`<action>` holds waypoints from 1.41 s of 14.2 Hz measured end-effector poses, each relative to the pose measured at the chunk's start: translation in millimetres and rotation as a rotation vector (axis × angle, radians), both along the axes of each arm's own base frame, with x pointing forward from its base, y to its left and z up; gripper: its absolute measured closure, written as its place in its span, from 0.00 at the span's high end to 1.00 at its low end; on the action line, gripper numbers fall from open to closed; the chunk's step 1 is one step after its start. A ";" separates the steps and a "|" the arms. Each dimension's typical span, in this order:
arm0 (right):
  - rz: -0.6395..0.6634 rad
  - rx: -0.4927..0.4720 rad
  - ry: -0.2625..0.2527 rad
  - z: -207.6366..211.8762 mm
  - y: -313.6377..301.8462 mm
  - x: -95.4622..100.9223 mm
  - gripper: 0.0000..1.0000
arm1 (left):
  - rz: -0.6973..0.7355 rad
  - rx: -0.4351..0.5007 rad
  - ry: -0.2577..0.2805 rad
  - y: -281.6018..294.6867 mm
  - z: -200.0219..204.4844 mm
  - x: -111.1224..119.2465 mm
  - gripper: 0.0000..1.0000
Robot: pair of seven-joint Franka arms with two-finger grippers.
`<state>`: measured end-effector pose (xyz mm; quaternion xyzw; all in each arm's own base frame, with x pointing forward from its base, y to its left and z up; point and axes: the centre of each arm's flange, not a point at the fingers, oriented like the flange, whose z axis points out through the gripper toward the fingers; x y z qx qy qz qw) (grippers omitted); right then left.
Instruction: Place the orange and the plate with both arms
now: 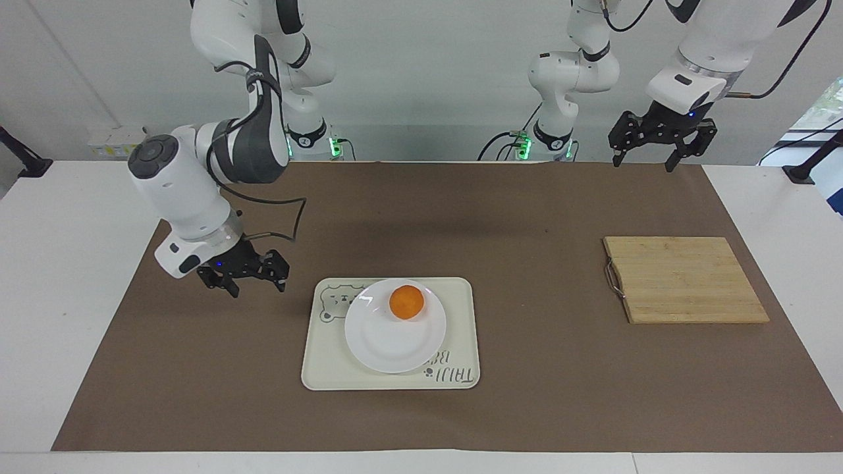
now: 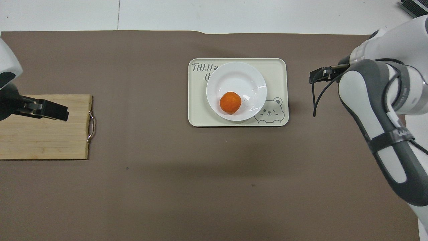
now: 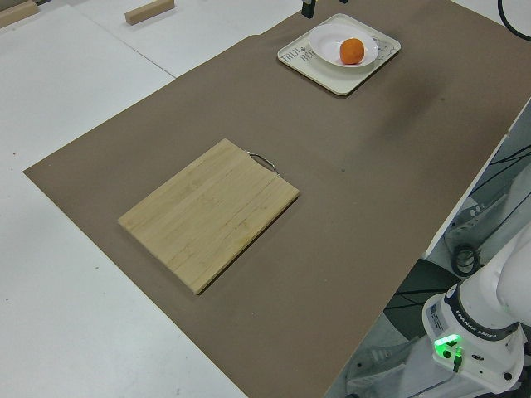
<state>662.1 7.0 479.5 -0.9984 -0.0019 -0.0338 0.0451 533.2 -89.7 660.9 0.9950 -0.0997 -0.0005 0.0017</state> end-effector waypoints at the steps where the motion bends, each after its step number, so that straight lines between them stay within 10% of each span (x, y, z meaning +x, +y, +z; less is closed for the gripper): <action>1: -0.025 0.001 0.016 12.0 -8.1 -7.3 1.00 | -0.001 0.000 0.000 -0.4 0.0 -0.1 1.00; 20: -0.180 -0.047 0.068 160.5 -86.7 -119.7 1.00 | 0.004 0.000 -0.001 2.6 0.7 0.2 1.00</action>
